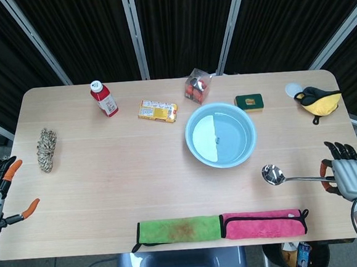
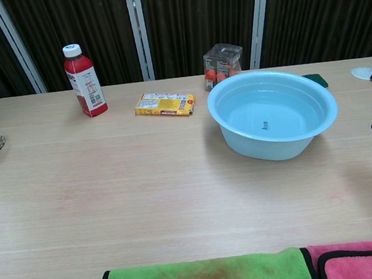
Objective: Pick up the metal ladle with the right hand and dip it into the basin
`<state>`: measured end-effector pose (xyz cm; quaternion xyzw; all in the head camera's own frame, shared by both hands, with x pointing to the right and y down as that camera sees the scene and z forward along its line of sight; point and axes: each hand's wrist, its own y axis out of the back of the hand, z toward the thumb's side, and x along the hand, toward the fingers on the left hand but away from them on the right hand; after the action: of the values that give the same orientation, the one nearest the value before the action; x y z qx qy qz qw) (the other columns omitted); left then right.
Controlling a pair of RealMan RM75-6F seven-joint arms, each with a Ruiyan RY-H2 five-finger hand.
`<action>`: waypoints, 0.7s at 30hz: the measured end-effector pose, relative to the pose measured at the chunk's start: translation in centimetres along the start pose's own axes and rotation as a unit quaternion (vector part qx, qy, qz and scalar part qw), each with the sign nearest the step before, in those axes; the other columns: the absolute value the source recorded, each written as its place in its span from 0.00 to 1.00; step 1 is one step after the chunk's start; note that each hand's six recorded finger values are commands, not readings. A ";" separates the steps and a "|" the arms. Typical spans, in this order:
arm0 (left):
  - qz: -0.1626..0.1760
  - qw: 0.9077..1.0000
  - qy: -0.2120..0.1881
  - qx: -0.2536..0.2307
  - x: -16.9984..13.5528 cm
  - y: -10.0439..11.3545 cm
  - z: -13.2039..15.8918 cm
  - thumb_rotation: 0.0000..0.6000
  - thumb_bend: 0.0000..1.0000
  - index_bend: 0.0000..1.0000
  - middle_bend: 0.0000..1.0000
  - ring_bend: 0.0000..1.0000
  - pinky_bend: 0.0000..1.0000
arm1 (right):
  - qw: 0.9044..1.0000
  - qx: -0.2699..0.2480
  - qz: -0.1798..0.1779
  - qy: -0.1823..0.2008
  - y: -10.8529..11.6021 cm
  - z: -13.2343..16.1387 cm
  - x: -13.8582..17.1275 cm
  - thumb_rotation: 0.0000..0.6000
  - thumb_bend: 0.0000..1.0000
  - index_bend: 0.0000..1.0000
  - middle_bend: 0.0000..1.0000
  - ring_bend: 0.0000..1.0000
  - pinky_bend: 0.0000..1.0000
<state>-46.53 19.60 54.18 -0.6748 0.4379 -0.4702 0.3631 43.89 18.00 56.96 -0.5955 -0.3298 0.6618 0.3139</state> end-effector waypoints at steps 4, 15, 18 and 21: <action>-0.001 1.000 0.001 -0.002 0.1 0.0 -0.1 0.48 0.27 0.03 0.00 0.00 0.00 | 1.000 0.005 -0.018 0.014 2.0 1.2 0.3 1.00 0.57 0.81 0.07 0.00 0.00; -0.005 1.000 0.006 -0.002 0.3 -0.2 -0.3 0.49 0.27 0.03 0.00 0.00 0.00 | 0.994 0.012 -0.093 0.062 5.4 5.6 -1.4 1.00 0.57 0.82 0.08 0.00 0.00; -0.005 1.000 0.010 -0.002 0.4 -0.2 -0.5 0.49 0.27 0.03 0.00 0.00 0.00 | 0.993 0.015 -0.098 0.069 5.6 6.7 -2.4 1.00 0.57 0.82 0.08 0.00 0.00; -0.006 1.000 0.015 -0.002 0.5 -0.3 -0.8 0.49 0.27 0.02 0.00 0.00 0.00 | 0.993 0.018 -0.095 0.072 5.4 7.6 -3.5 1.00 0.57 0.82 0.08 0.00 0.00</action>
<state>-47.10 19.14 54.80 -0.6708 0.4401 -0.4820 0.3522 36.58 11.52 55.16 -0.6015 -0.3493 0.5904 0.4093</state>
